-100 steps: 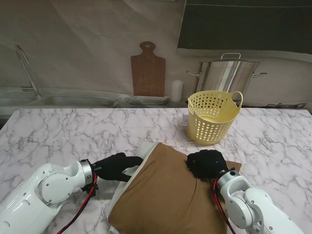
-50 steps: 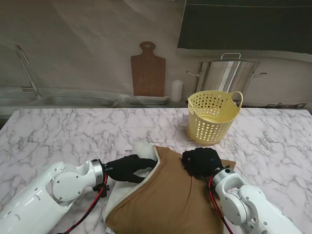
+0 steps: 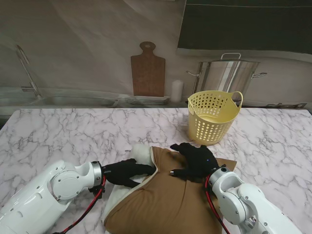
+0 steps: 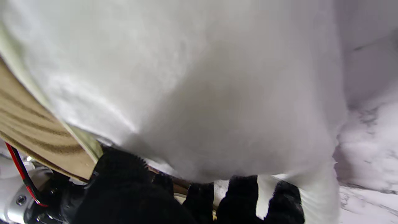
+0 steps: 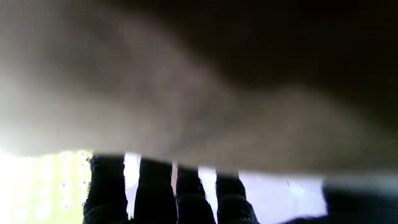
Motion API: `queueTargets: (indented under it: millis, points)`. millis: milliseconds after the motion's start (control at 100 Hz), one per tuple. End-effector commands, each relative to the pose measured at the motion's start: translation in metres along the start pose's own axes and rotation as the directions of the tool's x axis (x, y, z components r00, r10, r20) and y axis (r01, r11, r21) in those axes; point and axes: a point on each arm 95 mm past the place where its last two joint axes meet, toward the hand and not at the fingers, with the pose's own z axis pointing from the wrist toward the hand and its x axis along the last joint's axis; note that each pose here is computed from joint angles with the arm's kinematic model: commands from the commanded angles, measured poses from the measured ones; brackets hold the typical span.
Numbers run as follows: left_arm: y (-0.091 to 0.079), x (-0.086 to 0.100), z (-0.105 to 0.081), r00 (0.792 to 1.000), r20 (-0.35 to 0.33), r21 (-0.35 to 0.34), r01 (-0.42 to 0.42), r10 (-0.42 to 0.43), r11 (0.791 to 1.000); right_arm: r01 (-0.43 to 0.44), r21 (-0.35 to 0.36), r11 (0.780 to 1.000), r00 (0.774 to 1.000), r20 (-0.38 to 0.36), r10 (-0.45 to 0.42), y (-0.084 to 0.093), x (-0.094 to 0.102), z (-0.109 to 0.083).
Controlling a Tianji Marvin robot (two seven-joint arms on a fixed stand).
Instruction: Remove the pillowcase from the pillow and put it in the laundry basket
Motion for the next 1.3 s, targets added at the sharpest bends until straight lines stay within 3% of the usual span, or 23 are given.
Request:
queueTargets:
  millis: [0,160,370,650,1000,1290]
  points:
    - [0.037,-0.010,-0.005,0.999,0.031,-0.107,0.025,-0.022,0.994,0.017,-0.012,1.000,1.000,-0.002,-0.017,0.008,0.005,0.011]
    - [0.043,-0.012,-0.009,0.999,0.033,-0.132,-0.005,0.010,0.991,0.038,0.079,0.996,0.999,-0.005,-0.038,-0.004,0.011,0.027]
    - [0.041,-0.017,-0.012,0.996,0.072,-0.183,-0.034,0.047,0.982,0.007,0.011,1.000,1.000,-0.012,-0.007,-0.019,0.005,0.033]
    - [0.038,-0.019,-0.013,0.991,0.107,-0.239,-0.047,0.075,0.970,0.070,0.019,0.997,0.997,0.036,-0.070,-0.015,-0.018,0.004]
    - [0.036,-0.019,-0.016,0.988,0.127,-0.282,-0.045,0.083,0.958,0.105,0.048,0.993,0.985,0.134,-0.111,-0.024,-0.043,-0.032]
    - [0.034,-0.019,-0.017,0.985,0.141,-0.293,-0.050,0.095,0.955,0.113,0.062,0.992,0.974,0.188,-0.123,-0.026,-0.054,-0.043]
